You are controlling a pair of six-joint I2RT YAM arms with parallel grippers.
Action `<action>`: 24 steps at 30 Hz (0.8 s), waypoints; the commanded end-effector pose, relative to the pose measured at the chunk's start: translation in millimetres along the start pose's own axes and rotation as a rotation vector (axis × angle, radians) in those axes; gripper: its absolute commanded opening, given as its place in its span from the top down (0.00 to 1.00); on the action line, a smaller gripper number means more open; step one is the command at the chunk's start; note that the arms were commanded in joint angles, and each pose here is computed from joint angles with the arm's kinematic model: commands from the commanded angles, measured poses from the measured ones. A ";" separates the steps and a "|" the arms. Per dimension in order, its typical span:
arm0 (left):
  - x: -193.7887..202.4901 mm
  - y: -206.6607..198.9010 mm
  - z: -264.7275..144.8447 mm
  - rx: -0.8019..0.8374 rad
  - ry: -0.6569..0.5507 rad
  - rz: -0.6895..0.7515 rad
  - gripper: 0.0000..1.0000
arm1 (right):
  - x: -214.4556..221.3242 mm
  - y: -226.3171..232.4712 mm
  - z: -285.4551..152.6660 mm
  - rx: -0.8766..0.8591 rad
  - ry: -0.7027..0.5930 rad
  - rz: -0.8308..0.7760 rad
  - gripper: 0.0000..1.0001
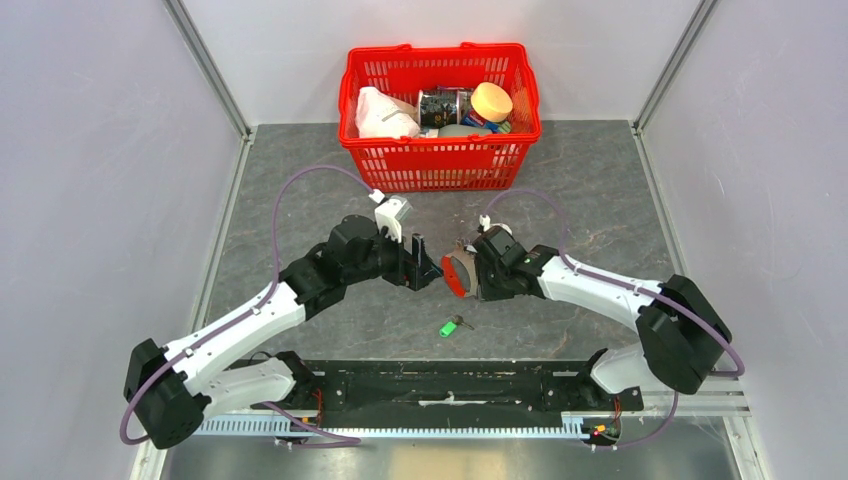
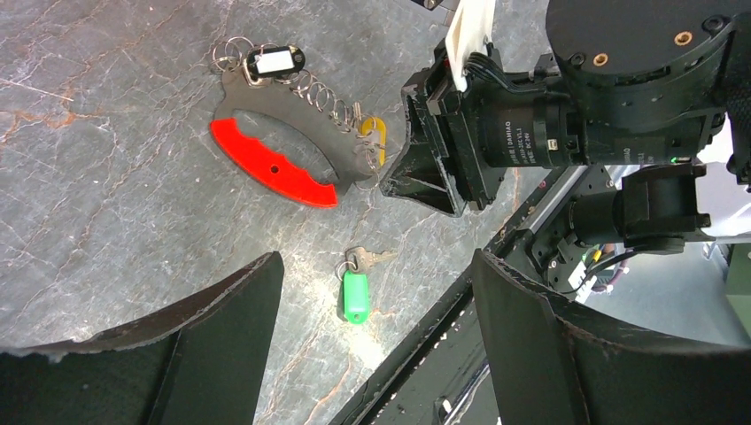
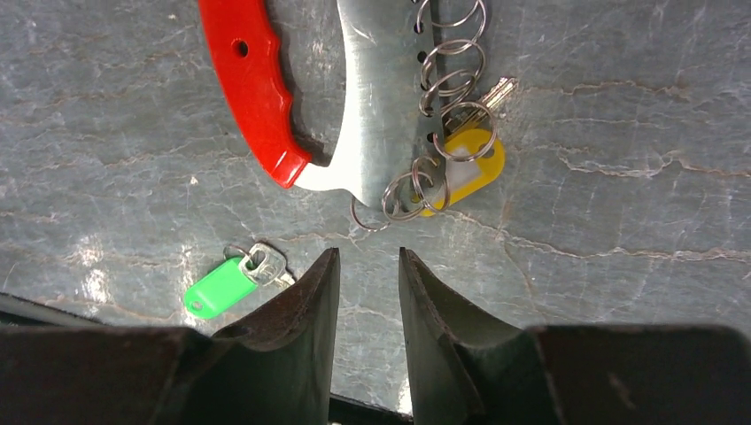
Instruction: Put the keys on the keyring
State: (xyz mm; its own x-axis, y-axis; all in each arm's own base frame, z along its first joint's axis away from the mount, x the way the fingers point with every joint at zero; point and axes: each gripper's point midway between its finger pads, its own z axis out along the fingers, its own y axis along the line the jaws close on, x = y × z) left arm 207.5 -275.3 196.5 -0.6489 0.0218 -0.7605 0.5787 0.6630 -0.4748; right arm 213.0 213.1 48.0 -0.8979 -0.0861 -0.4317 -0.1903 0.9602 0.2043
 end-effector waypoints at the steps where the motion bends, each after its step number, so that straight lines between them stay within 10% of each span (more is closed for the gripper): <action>1: -8.5 -4.9 -5.6 0.010 -0.046 -0.016 0.16 | -24.4 4.3 -0.2 0.058 -0.093 0.023 0.62; 24: -7.5 -6.7 -5.6 0.024 -0.048 -0.013 0.16 | -30.2 5.0 16.6 0.143 -0.117 0.045 0.67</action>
State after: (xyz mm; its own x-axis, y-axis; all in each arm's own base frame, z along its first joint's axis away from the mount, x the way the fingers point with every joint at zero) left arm 205.7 -272.5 195.7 -0.6466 0.0176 -0.7626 0.5774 0.6646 -0.4743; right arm 230.3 209.6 31.7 -0.8799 -0.0553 -0.4719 -0.0989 0.9928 0.0681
